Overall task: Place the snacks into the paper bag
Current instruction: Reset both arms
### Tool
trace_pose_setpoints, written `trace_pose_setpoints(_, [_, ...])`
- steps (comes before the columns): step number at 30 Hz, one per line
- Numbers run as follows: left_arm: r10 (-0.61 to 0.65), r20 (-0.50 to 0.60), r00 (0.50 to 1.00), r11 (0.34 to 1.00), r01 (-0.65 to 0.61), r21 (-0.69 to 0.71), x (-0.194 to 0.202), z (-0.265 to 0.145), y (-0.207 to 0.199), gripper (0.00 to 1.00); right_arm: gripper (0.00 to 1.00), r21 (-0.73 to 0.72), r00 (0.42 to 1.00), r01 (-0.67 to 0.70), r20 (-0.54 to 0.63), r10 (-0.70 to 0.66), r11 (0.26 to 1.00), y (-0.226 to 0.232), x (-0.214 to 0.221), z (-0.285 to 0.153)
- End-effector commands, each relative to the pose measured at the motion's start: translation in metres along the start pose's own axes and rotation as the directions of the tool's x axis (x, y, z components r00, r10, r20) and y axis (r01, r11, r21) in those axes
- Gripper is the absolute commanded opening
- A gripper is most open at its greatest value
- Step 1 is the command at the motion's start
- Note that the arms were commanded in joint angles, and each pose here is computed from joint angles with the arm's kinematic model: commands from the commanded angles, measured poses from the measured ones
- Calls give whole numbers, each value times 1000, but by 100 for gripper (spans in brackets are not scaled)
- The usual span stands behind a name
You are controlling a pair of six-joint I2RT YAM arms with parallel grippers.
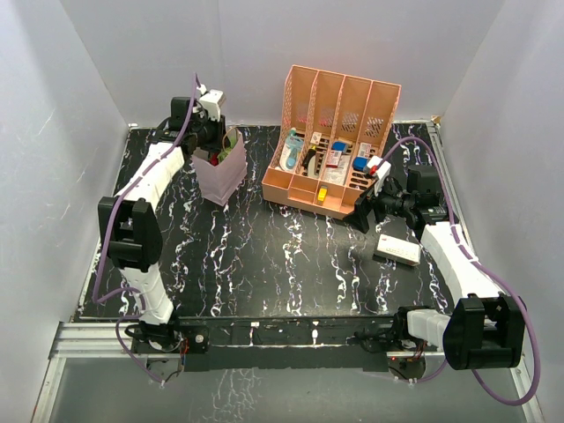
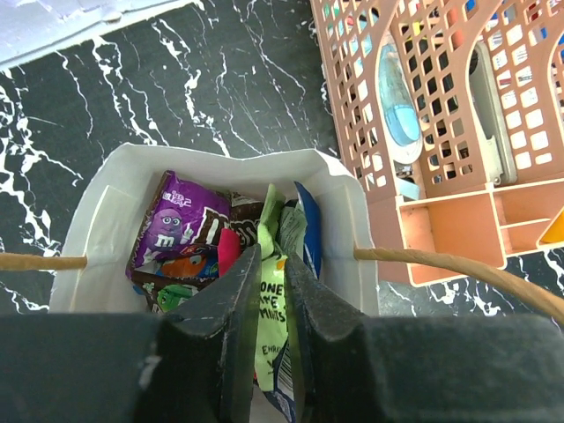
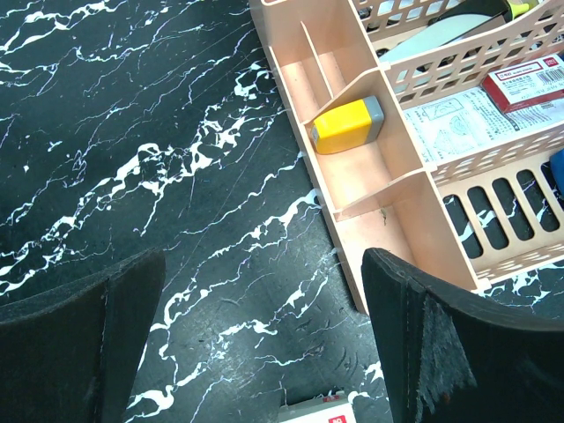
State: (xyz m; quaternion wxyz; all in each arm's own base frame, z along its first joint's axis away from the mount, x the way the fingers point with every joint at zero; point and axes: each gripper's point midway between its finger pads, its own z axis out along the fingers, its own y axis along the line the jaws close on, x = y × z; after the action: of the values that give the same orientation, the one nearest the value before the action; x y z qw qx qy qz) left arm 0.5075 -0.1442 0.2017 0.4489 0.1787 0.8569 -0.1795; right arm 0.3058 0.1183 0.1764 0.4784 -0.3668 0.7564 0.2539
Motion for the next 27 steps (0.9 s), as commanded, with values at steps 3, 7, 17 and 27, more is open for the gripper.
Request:
trace_pose_setpoints(3, [11, 35, 999, 1000, -12, 26, -18, -6, -9, 13, 98, 21, 997, 58, 48, -59, 998, -5, -15, -3])
trace_pose_setpoints(7, [16, 26, 1000, 1000, -17, 19, -13, -5, -7, 11, 99, 18, 997, 59, 51, -60, 998, -5, -16, -3])
trace_pose_setpoints(17, [61, 59, 996, 998, -60, -19, -26, -16, -3, 22, 98, 17, 997, 54, 45, -55, 998, -5, -14, -2])
trace_pose_setpoints(27, [155, 89, 984, 983, -144, -112, -46, -45, 6, 35, 99, 24, 997, 59, 48, -60, 998, -6, -16, -4])
